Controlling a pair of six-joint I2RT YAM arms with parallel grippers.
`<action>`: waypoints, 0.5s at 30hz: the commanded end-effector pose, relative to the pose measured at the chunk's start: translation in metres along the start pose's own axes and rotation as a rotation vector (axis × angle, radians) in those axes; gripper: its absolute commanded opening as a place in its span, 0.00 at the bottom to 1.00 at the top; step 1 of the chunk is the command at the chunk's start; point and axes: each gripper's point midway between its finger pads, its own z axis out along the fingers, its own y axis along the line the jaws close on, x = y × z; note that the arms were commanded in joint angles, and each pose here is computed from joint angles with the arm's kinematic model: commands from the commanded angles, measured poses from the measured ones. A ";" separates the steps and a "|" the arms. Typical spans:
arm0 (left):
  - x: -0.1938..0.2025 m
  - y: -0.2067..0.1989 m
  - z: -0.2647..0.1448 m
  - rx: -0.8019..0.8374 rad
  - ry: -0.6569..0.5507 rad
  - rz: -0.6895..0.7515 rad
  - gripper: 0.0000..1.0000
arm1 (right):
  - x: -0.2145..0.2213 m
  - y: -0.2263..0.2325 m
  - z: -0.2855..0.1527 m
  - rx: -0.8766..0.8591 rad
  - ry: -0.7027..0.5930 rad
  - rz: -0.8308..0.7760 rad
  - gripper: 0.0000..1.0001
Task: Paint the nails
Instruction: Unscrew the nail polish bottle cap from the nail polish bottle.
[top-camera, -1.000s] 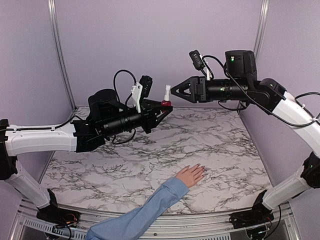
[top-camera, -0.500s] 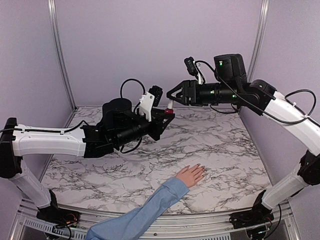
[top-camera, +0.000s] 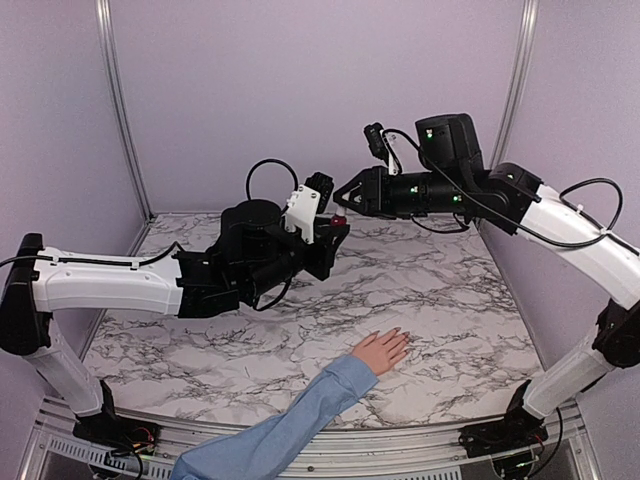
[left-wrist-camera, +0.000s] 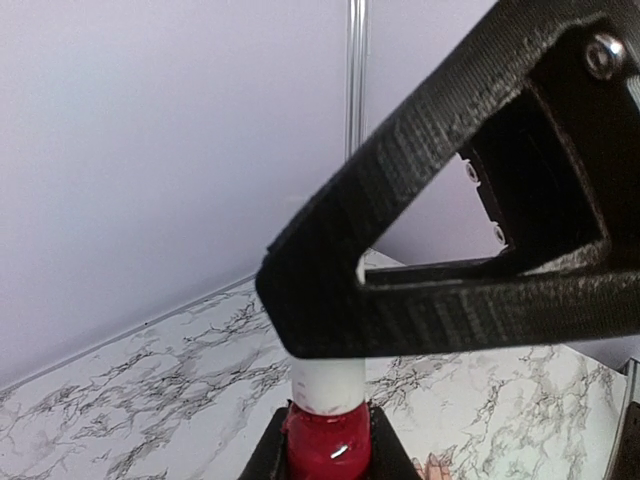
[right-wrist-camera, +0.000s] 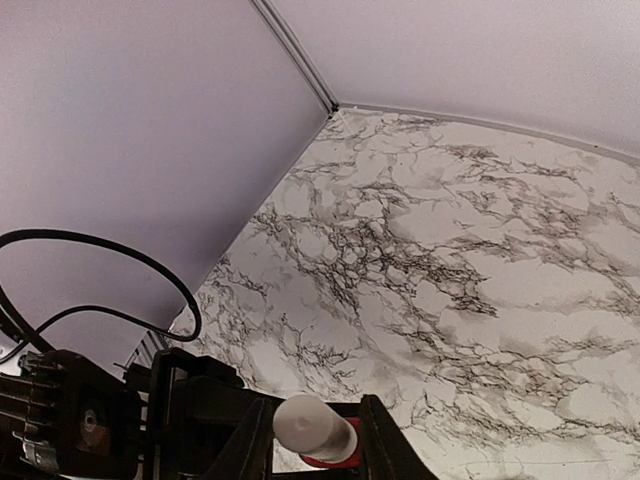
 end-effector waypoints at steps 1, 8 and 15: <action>-0.012 0.004 0.002 -0.047 -0.019 0.022 0.00 | -0.002 0.007 -0.001 -0.020 -0.021 0.023 0.26; -0.018 -0.001 0.000 -0.014 -0.030 0.024 0.00 | -0.003 0.013 -0.002 -0.051 -0.026 0.009 0.09; -0.019 -0.019 -0.011 0.134 -0.032 0.053 0.00 | -0.011 0.028 -0.018 -0.128 -0.068 -0.093 0.01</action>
